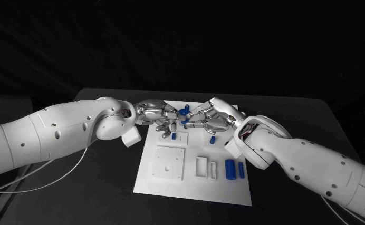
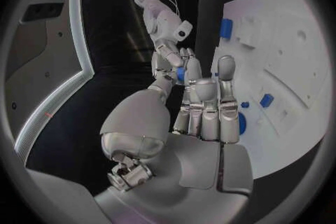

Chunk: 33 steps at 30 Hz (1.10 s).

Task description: Assemble the parts on the task board

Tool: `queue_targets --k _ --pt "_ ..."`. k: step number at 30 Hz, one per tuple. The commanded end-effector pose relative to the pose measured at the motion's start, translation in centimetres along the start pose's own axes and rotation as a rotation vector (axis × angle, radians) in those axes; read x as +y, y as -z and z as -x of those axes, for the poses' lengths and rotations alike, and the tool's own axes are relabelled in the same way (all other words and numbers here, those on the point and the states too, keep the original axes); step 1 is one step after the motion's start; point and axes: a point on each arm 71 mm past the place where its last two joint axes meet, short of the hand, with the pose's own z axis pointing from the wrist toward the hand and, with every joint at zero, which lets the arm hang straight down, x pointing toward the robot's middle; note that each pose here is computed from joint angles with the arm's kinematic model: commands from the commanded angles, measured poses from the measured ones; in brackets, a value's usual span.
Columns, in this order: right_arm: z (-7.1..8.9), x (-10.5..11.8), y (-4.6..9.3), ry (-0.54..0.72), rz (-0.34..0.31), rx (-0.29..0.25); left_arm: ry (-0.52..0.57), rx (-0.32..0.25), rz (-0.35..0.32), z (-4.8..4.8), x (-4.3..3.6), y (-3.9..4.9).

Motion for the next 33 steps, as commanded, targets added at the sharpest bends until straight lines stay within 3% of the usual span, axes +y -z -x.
queue_targets --k 1,22,27,33 --pt "-0.2 0.2 -0.1 0.014 0.007 0.007 0.024 0.013 -0.044 -0.45 -0.59 -0.30" --pt "0.1 0.0 0.0 0.031 -0.009 -0.029 -0.008 -0.052 -0.022 -0.21 -0.54 -0.43" --pt "0.9 -0.6 0.4 0.034 -0.019 -0.078 -0.032 -0.072 0.023 0.05 -0.18 -0.34" --pt "3.2 -1.7 1.1 0.004 -0.042 -0.178 -0.107 -0.087 0.145 0.77 0.34 -0.03"
